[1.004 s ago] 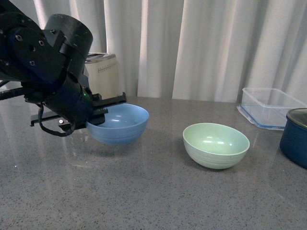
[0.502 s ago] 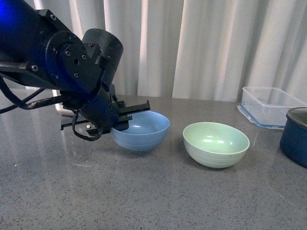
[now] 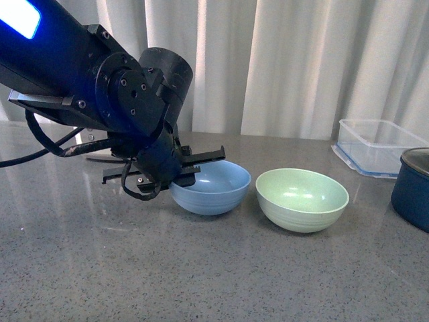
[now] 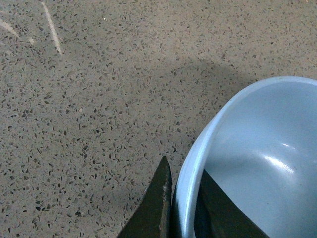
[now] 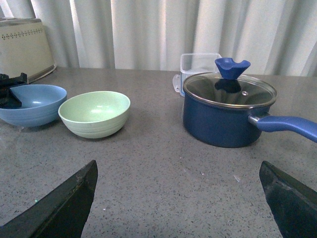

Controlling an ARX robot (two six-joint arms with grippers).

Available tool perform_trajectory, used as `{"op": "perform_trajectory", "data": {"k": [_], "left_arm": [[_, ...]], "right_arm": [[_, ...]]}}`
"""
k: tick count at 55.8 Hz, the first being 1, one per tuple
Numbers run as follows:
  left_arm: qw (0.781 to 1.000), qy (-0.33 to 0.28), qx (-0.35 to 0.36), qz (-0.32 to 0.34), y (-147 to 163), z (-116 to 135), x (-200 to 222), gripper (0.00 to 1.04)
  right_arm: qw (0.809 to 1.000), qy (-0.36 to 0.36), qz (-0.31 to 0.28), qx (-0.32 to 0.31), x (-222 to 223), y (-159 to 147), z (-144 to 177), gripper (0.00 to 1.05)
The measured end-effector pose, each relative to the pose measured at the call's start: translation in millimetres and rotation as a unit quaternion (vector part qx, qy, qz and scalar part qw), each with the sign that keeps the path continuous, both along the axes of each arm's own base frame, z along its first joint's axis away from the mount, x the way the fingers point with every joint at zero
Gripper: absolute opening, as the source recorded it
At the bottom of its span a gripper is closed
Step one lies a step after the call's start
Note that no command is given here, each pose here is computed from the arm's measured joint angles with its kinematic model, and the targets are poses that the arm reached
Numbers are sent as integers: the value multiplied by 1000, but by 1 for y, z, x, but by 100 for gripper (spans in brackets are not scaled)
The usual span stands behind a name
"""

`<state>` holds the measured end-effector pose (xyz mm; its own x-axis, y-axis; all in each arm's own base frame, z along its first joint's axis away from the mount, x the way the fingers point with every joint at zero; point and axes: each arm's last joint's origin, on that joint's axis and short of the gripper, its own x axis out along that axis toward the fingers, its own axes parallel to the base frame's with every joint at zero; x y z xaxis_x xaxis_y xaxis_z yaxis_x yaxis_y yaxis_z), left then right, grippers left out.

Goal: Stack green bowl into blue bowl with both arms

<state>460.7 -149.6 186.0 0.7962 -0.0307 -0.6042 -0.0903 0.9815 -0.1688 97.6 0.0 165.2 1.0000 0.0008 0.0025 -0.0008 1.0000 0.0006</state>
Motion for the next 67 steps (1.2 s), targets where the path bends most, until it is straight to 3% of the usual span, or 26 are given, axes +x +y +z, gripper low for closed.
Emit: {"op": "perform_trajectory", "data": {"k": [13,32,42,55,67], "left_arm": [[1000,11,-7,3,0,-4,0,8],[1000,21,-12,7,5,-7,-6,72],[1000,-8,-3,26,21,5,-22,99],[995,-85,42,41,55,39,-82,98],[993,-80,88,25,75,31,-154,98]], "right_arm": [[1000,0,0,0,0,0,0,95],[1000,0,0,0,0,0,0,95],[1000,0,0,0,0,0,0,95],[1000,0,0,0,0,0,0,95],[1000,0,0,0,0,0,0,95]]}}
